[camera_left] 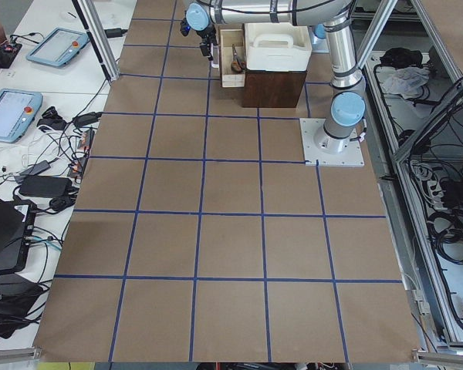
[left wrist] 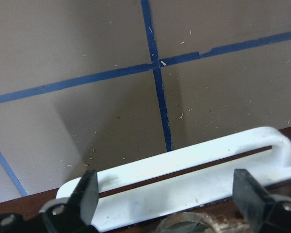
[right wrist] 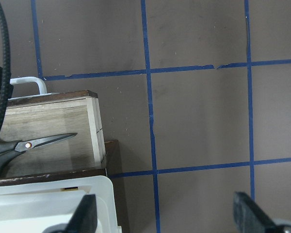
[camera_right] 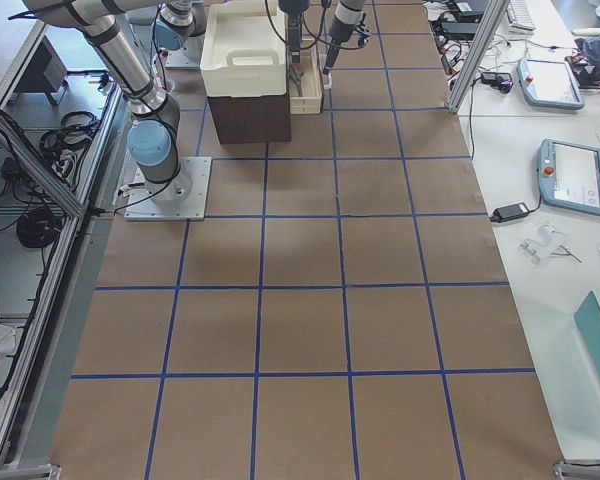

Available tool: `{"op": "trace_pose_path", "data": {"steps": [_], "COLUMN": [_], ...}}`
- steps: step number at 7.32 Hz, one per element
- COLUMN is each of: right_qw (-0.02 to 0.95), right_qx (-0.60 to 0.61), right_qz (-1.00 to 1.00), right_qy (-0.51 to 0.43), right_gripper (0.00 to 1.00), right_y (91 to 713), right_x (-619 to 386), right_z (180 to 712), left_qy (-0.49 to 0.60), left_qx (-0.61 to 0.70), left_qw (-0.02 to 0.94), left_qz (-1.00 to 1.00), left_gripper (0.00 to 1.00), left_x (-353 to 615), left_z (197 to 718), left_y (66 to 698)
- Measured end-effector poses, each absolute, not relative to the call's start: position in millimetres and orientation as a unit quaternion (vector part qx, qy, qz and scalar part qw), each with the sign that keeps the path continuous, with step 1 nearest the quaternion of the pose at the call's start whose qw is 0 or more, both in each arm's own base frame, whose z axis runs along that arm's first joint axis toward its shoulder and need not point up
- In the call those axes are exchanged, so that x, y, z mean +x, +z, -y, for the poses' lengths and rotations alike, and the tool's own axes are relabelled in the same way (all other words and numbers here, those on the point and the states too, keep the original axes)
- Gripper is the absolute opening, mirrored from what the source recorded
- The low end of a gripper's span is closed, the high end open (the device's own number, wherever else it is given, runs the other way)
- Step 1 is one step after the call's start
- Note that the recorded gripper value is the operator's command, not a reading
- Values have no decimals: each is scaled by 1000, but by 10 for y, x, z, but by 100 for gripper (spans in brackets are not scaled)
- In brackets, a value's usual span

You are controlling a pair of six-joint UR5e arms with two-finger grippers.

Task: Put scissors in drawer and close it
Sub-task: 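Lower the left gripper onto the drawer front and push it closed, then keep pushing the drawer front toward the robot's far side until shut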

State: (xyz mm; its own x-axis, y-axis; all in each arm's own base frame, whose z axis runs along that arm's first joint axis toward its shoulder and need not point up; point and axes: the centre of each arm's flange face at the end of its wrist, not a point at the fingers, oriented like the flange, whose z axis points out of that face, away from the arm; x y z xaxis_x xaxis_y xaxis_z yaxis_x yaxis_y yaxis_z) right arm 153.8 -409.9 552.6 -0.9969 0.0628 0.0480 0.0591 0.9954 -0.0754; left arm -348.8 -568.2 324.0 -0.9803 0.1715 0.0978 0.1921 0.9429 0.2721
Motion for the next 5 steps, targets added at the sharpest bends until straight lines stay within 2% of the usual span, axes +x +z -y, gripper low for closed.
{"op": "trace_pose_path", "data": {"steps": [5], "right_qw": [25], "right_qx": [-30], "right_qz": [999], "right_qy": [37], "right_gripper": [100], "right_y": [5529], "right_x": [1538], "right_z": [4092], "left_qy": [-159], "left_qx": [-90], "left_qw": [34], "left_qz": [983], "left_gripper": [100], "left_x": [-3446], "left_z": [5539], "left_y": [3256]}}
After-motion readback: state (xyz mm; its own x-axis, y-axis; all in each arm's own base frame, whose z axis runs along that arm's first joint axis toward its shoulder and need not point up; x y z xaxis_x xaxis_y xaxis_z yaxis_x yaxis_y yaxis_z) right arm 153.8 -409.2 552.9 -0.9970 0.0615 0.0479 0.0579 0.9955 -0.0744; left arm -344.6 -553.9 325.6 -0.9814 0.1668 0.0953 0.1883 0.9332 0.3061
